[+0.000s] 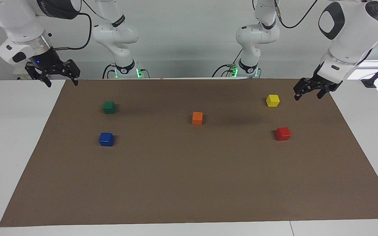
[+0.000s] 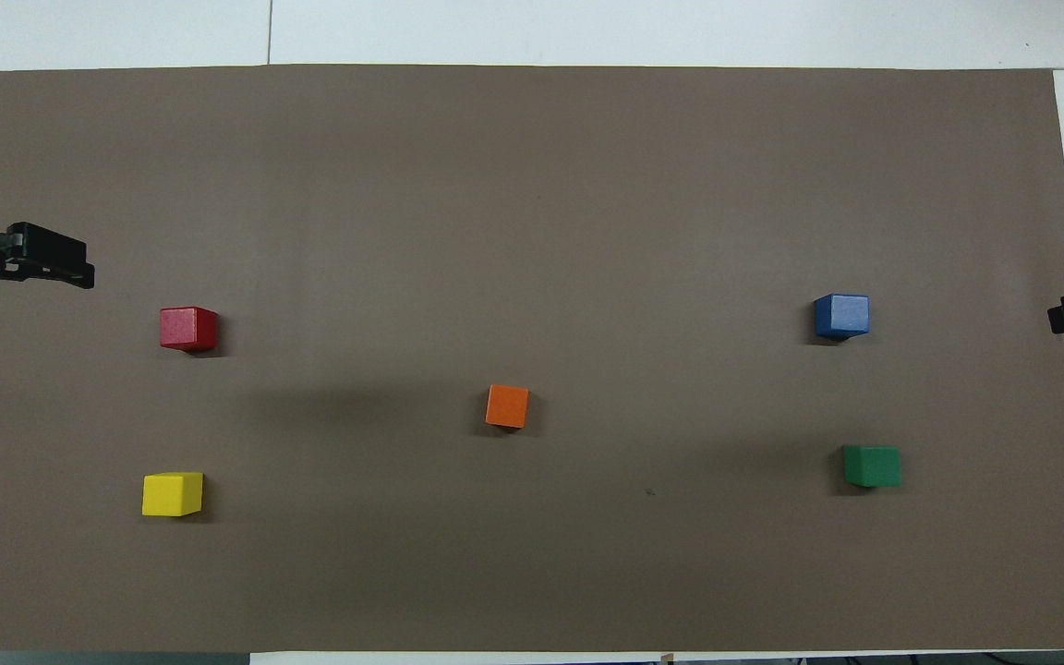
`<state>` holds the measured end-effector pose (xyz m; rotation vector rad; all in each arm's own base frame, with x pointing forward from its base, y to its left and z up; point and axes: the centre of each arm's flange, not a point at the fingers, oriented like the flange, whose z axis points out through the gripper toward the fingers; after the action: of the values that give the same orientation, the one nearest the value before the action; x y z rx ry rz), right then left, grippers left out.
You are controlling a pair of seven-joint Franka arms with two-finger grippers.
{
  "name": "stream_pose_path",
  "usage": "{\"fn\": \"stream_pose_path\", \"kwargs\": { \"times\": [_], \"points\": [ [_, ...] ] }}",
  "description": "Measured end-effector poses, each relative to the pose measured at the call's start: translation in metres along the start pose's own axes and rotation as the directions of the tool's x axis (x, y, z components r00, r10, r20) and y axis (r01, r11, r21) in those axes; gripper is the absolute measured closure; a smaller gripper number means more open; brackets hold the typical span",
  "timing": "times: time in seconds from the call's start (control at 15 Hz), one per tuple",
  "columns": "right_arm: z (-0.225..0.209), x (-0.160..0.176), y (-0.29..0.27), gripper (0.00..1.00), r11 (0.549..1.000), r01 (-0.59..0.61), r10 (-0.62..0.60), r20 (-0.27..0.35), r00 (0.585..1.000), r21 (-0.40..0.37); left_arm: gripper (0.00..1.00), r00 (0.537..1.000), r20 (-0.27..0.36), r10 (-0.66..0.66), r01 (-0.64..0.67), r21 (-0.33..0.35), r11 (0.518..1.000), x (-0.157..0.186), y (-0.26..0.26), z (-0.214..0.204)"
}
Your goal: Transfer red block to right arm and stack on blue block
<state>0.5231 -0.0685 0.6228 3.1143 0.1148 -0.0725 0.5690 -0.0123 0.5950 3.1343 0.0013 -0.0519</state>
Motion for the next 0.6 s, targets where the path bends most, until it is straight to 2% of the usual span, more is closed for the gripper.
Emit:
{"fn": "stream_pose_path", "kwargs": {
  "times": [0.33,0.6],
  "points": [
    [0.0,0.0,0.001,0.0,1.0,-0.002,0.002,0.0,1.0,0.0,0.0,1.0,-0.001,-0.006,0.006,0.0,1.0,0.0,-0.003,0.0],
    [0.0,0.0,0.002,0.0,1.0,-0.004,0.004,0.0,1.0,0.0,0.0,0.999,-0.006,-0.046,0.046,0.0,0.999,0.003,-0.026,0.004]
  ]
}}
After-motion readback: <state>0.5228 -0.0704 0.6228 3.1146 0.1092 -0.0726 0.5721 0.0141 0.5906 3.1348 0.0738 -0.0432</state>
